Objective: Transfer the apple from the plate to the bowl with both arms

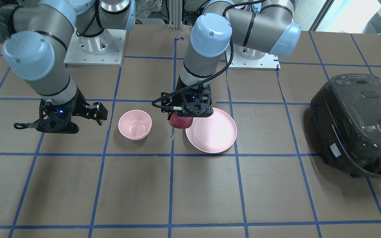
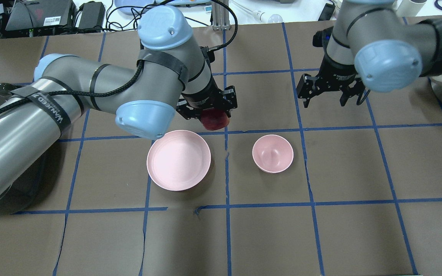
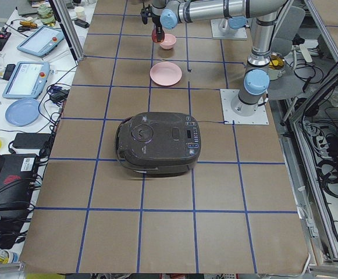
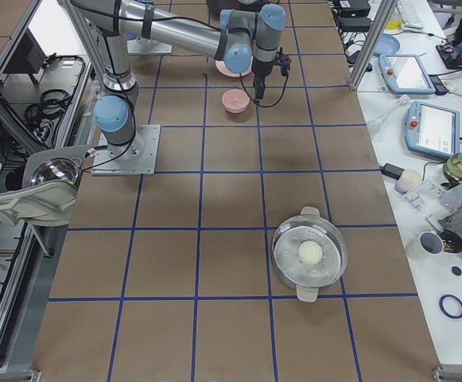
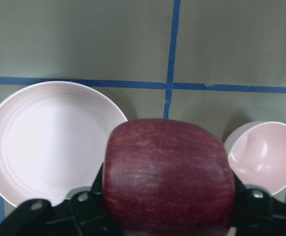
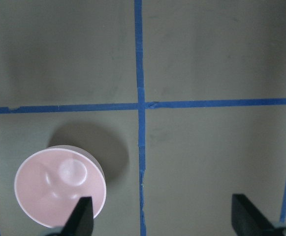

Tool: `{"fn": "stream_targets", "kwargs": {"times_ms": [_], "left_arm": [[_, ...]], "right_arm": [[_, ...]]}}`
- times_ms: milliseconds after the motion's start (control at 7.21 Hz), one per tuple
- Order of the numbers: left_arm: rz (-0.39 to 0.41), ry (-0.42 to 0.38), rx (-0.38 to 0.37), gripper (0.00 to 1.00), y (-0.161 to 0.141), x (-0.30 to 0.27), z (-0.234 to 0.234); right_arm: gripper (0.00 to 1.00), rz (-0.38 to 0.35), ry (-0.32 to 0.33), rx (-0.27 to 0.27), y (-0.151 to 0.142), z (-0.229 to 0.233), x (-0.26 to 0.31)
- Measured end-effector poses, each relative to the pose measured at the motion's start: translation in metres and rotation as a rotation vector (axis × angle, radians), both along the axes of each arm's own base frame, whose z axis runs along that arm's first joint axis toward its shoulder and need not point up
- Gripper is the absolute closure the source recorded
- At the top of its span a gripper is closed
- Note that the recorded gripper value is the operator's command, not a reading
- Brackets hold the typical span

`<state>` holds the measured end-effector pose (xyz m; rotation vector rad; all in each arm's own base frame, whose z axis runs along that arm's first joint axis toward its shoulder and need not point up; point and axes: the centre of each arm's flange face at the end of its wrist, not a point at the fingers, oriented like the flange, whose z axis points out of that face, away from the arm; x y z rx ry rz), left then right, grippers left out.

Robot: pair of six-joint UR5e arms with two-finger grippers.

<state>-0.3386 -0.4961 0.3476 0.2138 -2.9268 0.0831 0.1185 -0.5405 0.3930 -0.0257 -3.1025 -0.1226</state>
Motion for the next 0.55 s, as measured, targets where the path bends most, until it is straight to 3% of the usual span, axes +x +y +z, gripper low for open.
{"fn": "stream_targets", "kwargs": {"times_ms": [416,554], "left_arm": [[0.120,0.042,-0.001,0.96,0.017,-0.069,-0.040],[0.132,0.042,0.017,0.81,0.027,-0.086,-0.053]], "right_arm": [[0.00,0.010,0.013,-0.084,0.006,0.102,0.001],[0.00,0.013,0.015,-0.100,0.011,0.117,0.002]]}}
